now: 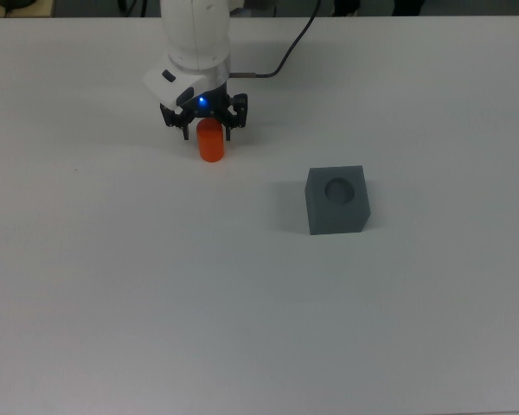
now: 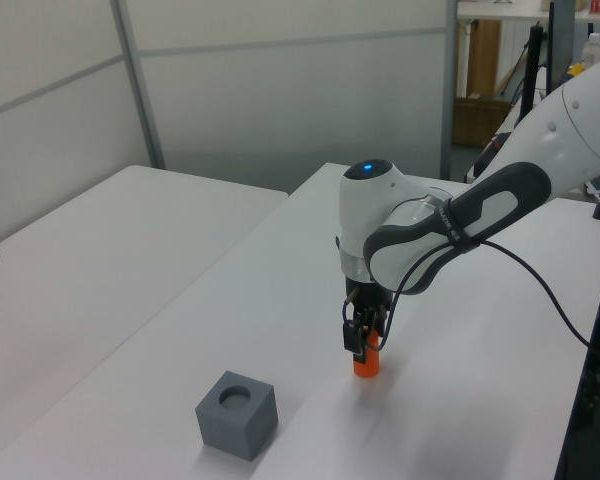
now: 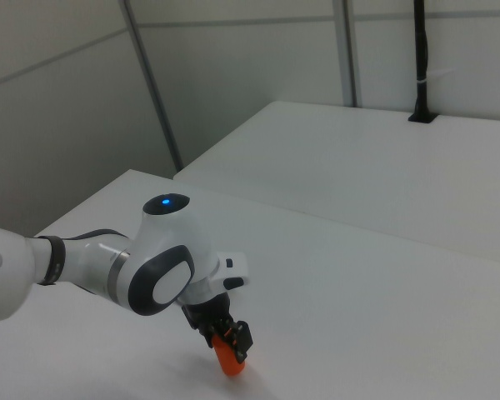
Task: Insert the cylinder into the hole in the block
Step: 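Lift the orange cylinder and carry it toward the grey block, then lower the cylinder into the hole of the grey block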
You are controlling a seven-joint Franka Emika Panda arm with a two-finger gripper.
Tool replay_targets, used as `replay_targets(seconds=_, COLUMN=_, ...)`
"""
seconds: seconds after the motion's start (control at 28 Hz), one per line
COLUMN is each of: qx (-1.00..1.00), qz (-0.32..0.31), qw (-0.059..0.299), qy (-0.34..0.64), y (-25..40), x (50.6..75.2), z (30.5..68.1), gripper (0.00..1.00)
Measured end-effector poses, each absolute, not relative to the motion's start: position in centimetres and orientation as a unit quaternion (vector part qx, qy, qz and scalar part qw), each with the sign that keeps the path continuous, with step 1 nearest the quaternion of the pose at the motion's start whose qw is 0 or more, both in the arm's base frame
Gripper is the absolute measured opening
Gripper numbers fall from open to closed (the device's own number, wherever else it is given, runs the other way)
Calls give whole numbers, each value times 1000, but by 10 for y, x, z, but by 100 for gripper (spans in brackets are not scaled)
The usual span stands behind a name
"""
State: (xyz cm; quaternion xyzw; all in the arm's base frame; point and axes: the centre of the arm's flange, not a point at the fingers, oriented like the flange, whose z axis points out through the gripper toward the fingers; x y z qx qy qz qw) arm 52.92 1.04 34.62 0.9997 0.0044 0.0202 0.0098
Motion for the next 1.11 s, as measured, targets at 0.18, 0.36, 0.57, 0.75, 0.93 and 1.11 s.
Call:
replay_targets(seconds=0.18, qx=1000, qz=24, qw=10, qy=14, y=10, x=531, z=349, gripper=58)
replay_targets(seconds=0.36, qx=999, qz=31, qw=10, qy=19, y=10, x=536, z=356, gripper=51)
replay_targets(seconds=0.57, qx=998, qz=56, qw=10, qy=24, y=16, x=554, z=388, gripper=51)
replay_targets(seconds=0.75, qx=997, qz=67, qw=-3, qy=36, y=48, x=577, z=434, gripper=51)
replay_targets(seconds=0.93, qx=996, qz=81, qw=-17, qy=35, y=93, x=603, z=469, gripper=51)
replay_targets(seconds=1.11, qx=995, qz=85, qw=-25, qy=48, y=139, x=621, z=467, gripper=51)
